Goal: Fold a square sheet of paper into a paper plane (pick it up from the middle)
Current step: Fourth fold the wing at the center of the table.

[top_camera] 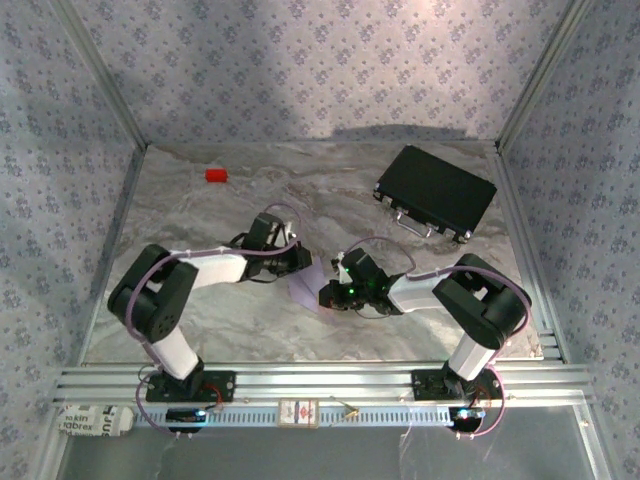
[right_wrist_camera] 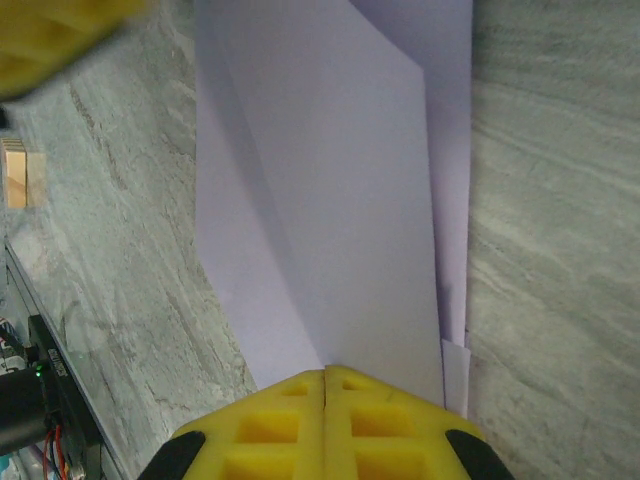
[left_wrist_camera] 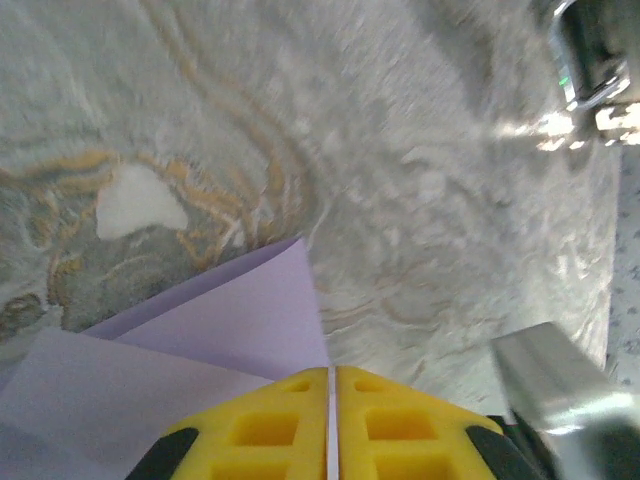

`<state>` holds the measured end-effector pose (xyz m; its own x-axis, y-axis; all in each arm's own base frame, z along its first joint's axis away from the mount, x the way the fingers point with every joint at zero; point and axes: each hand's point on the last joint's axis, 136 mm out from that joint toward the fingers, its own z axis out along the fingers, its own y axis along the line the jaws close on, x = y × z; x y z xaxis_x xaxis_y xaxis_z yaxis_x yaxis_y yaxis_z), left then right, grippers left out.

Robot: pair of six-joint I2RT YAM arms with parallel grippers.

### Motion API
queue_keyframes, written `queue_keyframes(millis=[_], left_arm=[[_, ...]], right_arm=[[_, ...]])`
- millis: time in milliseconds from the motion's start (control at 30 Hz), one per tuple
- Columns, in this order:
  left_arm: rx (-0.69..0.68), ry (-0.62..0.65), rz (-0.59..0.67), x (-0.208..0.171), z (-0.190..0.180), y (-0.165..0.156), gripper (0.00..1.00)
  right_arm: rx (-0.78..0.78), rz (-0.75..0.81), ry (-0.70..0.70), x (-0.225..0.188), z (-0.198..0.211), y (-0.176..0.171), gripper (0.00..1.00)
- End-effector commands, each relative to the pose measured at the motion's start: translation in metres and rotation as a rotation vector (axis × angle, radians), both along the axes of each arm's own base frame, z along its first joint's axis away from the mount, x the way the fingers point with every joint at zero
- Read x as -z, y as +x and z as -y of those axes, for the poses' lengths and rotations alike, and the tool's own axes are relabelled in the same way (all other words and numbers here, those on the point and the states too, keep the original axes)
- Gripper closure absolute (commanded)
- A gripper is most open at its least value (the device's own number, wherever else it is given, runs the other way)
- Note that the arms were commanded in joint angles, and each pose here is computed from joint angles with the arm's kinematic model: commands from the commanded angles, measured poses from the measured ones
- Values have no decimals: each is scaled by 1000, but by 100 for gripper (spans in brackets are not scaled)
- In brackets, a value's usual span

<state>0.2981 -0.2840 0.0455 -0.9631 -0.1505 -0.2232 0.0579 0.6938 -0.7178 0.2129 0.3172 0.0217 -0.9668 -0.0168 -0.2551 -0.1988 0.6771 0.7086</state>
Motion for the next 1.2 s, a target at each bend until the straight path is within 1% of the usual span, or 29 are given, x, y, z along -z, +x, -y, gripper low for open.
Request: queue_keyframes(millis=[0,167,367,467,567,633,733,833,1167], left_arm=[[41,-20,-40,14,8,-4,91],[17,38,-58,33,-6,-6,91],[17,47,-72,41,-11,-11,91],[14,43,-80,43,-12,-12,91],[13,40,-83,44,-12,-13,91],[12,40,-82,44,-12,-13,91],[8,42,-85,44,-14,-13,92],[3,42,-86,45,-16,-13,92],[-14,52,-93,48,-21,-12,93]], right_arm=[[-5,-94,-128,27,24,-19,100],[-21,-68,-110,10,15,-11,100],[-40,-13,-29,-24,-9,7,100],[-42,4,-20,-31,-19,17,100],[-47,-6,-28,-25,-29,25,100],[-38,-31,-58,-12,-29,28,100],[-29,-79,-85,10,-25,23,100],[-21,-103,-105,22,-18,14,100],[-37,-78,-79,7,-9,-1,100]])
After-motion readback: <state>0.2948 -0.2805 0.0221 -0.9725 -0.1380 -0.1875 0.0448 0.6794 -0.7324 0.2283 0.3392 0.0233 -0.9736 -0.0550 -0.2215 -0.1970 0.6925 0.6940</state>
